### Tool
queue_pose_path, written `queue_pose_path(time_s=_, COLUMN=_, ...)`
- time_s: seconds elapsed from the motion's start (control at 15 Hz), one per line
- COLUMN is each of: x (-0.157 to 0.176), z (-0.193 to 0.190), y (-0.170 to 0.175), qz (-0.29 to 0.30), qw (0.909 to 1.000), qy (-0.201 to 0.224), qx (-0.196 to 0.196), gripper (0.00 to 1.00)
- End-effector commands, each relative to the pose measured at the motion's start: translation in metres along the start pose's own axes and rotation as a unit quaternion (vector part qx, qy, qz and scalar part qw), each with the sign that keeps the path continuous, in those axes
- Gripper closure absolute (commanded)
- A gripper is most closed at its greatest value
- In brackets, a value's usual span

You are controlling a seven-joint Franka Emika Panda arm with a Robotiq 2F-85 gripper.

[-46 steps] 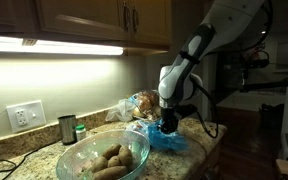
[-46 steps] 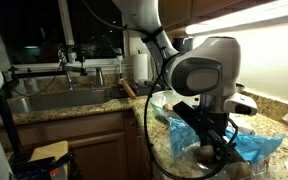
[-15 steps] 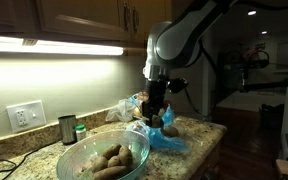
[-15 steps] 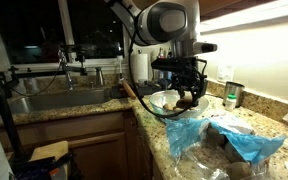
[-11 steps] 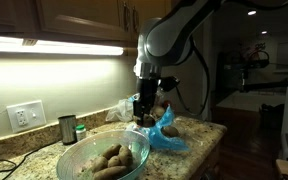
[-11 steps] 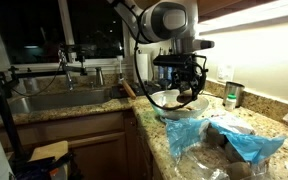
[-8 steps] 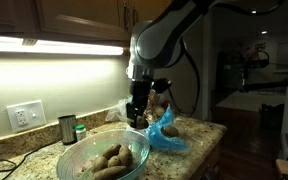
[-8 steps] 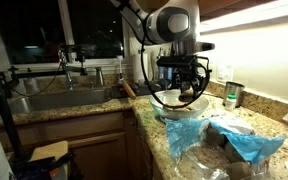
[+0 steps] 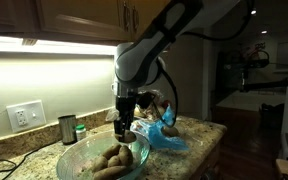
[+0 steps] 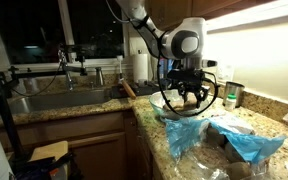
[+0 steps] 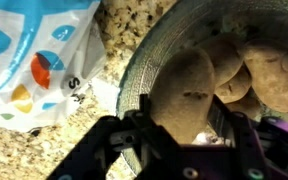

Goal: Remove the potatoes from the plastic bag and place them in the glass bowl on the left

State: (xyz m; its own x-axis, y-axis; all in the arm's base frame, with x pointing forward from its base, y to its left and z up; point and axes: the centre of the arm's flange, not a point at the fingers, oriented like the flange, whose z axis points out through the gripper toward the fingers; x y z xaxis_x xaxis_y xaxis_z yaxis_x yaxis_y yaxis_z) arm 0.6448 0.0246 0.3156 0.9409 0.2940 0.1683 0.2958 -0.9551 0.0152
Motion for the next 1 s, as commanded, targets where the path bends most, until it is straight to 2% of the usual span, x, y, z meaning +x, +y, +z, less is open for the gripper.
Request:
queue_pose_path(time_s=0.0, x=0.024, z=0.016, y=-0.002, qz=-0.027, qw=0.9995, qy=-0.010, qx=0.015, gripper=0.67)
queue_pose_path(time_s=0.67, x=0.024, z=0.024, y=-0.030, qz=-0.073, qw=0.9969, qy=-0.009, qx=0.027, gripper=0.67)
queue_pose_path(time_s=0.73, x=0.023, z=0.024, y=-0.030, qz=-0.075, qw=0.9968, qy=-0.009, qx=0.025, gripper=0.17)
queue_pose_path(time_s=0.8, x=0.022, z=0.023, y=-0.029, qz=-0.076, qw=0.9968, qy=-0.009, qx=0.023, gripper=0.16)
queue_pose_path(time_s=0.93, x=0.017, z=0.021, y=-0.029, qz=-0.076, qw=0.9967, qy=-0.013, qx=0.023, gripper=0.04)
